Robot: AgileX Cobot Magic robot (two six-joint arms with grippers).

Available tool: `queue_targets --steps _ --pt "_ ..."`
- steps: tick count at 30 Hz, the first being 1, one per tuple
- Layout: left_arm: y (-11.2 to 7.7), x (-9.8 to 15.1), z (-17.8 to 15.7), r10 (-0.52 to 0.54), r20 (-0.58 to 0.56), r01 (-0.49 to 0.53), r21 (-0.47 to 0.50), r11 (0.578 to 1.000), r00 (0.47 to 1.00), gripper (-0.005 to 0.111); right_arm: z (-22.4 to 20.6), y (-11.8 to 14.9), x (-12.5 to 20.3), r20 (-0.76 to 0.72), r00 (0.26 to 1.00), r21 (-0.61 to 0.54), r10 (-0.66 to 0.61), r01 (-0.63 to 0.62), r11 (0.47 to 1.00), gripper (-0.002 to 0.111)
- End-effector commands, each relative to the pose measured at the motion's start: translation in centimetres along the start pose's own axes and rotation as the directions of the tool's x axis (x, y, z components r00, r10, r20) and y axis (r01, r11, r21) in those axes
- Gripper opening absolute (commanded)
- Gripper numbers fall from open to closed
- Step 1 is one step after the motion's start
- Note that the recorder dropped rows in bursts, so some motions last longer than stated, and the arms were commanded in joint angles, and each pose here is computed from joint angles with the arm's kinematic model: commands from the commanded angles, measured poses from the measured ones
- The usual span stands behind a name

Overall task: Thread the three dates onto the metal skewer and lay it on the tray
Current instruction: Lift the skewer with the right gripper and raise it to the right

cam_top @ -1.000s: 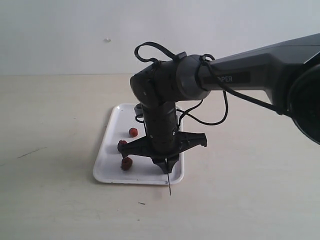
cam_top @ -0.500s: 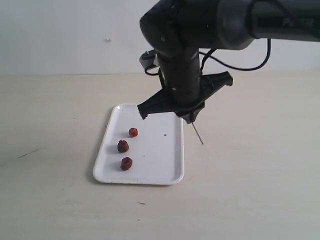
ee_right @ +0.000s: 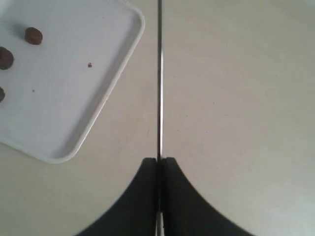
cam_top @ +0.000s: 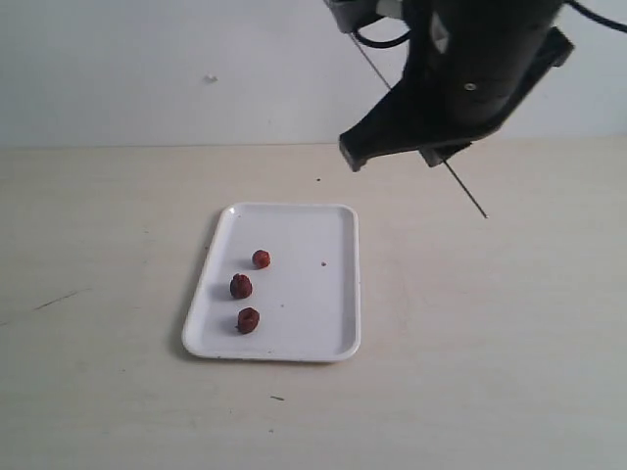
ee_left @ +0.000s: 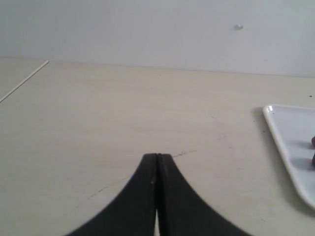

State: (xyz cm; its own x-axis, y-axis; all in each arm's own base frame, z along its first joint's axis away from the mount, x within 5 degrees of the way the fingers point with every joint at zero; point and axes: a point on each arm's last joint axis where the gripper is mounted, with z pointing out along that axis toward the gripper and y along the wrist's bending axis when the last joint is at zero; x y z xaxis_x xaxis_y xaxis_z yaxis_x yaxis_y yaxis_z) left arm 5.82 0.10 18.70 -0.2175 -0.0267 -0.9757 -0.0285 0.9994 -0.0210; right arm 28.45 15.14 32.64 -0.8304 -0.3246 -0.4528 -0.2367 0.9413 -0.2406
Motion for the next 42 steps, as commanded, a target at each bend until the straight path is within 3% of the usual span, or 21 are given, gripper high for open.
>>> queue_targets --steps 1,5,7,9,11,17,22,24,28,32,36,39,42 --pt "0.0 -0.1 0.0 -0.004 0.011 0.004 -0.003 1.000 1.000 0.000 -2.5 -1.4 3.2 0.138 0.987 -0.080 0.077 -0.067 0.995 0.000" --pt "0.0 -0.3 -0.1 -0.004 0.034 0.004 -0.003 1.000 0.999 0.000 -3.0 -1.5 6.6 0.223 0.967 -0.196 0.126 -0.082 0.977 0.000" --pt "0.0 -0.8 -0.1 -0.073 0.092 0.072 0.011 0.997 0.993 0.000 -2.5 -1.3 8.3 0.252 0.958 -0.239 0.140 -0.078 0.968 0.000" --pt "-0.2 -1.3 -0.1 -0.251 0.135 0.246 0.051 0.968 0.959 0.000 -1.5 -0.8 9.6 0.271 0.951 -0.279 0.152 -0.073 0.958 0.000" --pt "-0.2 -1.4 -0.2 -0.364 0.134 0.357 0.077 0.931 0.922 0.000 -0.3 -0.3 10.4 0.281 0.947 -0.306 0.155 -0.065 0.950 0.000" --pt "-0.2 -1.8 -0.2 -0.490 0.164 0.477 0.115 0.871 0.856 0.000 1.8 0.7 11.1 0.309 0.944 -0.316 0.114 -0.011 0.949 0.000" --pt "0.2 -2.7 -0.5 -0.615 0.250 0.595 0.161 0.788 0.748 0.000 1.6 0.9 10.5 0.376 0.918 -0.339 0.124 0.012 0.941 0.000" --pt "0.3 -3.5 -0.7 -0.601 0.284 0.578 0.169 0.799 0.747 0.000 1.6 0.9 10.3 0.400 0.911 -0.328 0.104 0.036 0.944 0.000" --pt "0.1 -8.5 -1.3 -0.545 0.317 0.515 0.179 0.838 0.776 0.000 1.6 0.8 10.3 0.420 0.905 -0.303 0.068 0.069 0.951 0.000" --pt "-0.3 -14.0 0.4 -0.457 0.243 0.437 0.134 0.889 0.856 0.000 1.7 0.6 10.3 0.427 0.904 -0.267 0.026 0.099 0.958 0.000" --pt "-0.8 -18.6 6.0 -0.360 -0.033 0.362 0.051 0.931 0.932 0.000 1.5 0.6 10.0 0.451 0.891 -0.270 0.048 0.085 0.959 0.000" --pt "-1.3 -19.8 11.7 -0.265 -0.310 0.288 0.030 0.957 0.913 0.000 1.6 0.2 9.9 0.457 0.887 -0.247 0.067 0.054 0.967 0.000" --pt "-2.2 -20.3 16.1 -0.118 -0.483 0.198 0.119 0.973 0.868 0.000 1.9 -1.1 9.6 0.463 0.877 -0.216 0.128 -0.029 0.976 0.000"
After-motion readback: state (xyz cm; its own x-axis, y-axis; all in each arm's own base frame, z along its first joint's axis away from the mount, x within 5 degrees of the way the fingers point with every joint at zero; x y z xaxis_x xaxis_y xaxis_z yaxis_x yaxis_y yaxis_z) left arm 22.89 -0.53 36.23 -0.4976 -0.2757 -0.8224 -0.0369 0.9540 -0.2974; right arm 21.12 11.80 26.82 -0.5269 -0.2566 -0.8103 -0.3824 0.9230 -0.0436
